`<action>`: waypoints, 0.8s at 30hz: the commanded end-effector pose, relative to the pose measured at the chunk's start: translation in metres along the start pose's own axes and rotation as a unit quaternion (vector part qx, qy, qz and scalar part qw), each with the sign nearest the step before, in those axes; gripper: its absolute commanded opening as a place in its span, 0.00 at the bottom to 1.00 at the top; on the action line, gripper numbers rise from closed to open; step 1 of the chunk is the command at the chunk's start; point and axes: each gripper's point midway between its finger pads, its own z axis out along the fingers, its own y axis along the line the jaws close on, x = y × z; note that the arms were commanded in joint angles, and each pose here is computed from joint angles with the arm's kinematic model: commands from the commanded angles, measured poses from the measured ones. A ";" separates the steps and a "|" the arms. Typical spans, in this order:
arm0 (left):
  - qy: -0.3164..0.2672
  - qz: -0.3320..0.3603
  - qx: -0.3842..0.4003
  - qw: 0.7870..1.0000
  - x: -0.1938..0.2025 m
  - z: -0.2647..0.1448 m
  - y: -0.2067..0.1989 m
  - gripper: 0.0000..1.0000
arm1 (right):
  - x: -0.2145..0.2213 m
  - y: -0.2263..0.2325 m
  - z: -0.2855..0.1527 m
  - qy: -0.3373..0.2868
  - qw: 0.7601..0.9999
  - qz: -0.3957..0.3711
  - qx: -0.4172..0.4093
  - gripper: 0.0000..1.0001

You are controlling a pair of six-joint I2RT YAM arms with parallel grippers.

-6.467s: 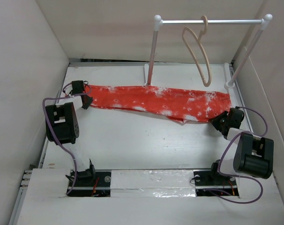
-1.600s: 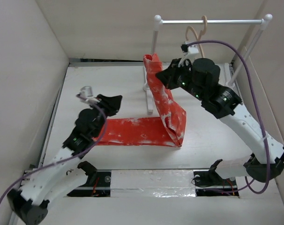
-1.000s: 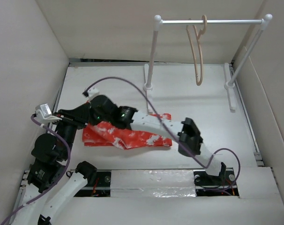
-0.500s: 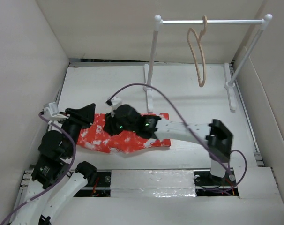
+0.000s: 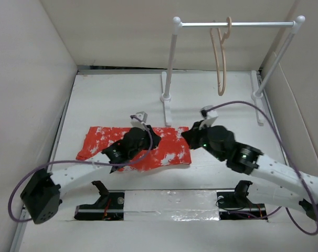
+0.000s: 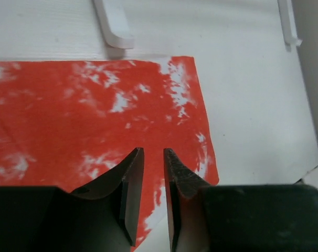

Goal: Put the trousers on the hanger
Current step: Fold the trousers at the center of the board, then pick up the hanger from the clothesline.

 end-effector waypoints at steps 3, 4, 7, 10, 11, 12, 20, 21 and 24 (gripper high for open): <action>-0.067 0.072 0.047 0.994 -0.017 0.024 -0.095 0.09 | -0.115 -0.054 -0.080 -0.145 0.985 0.001 0.090 0.00; -0.070 0.081 0.047 0.993 -0.015 0.025 -0.103 0.05 | -0.130 -0.064 -0.090 -0.162 0.981 -0.008 0.105 0.00; -0.083 0.099 0.068 0.989 -0.016 0.023 -0.118 0.00 | -0.180 -0.095 -0.119 -0.214 0.964 -0.003 0.160 0.22; -0.107 0.104 0.112 0.982 -0.022 0.013 -0.125 0.00 | -0.219 -0.124 -0.125 -0.248 0.947 -0.002 0.207 0.74; -0.117 0.103 0.124 0.980 -0.023 0.008 -0.125 0.00 | -0.224 -0.125 -0.118 -0.241 0.951 -0.006 0.194 0.77; -0.117 0.107 0.134 0.978 -0.021 0.005 -0.125 0.00 | -0.236 -0.145 -0.108 -0.237 0.947 -0.004 0.215 0.78; -0.131 0.100 0.133 0.977 -0.033 -0.012 -0.105 0.04 | -0.269 -0.176 -0.036 -0.184 0.969 -0.014 0.167 0.77; -0.130 0.097 0.135 0.977 -0.034 -0.011 -0.103 0.06 | -0.268 -0.182 -0.031 -0.173 0.970 -0.011 0.170 0.76; -0.128 0.092 0.141 0.977 -0.036 -0.013 -0.104 0.09 | -0.269 -0.190 -0.007 -0.157 0.974 -0.007 0.162 0.70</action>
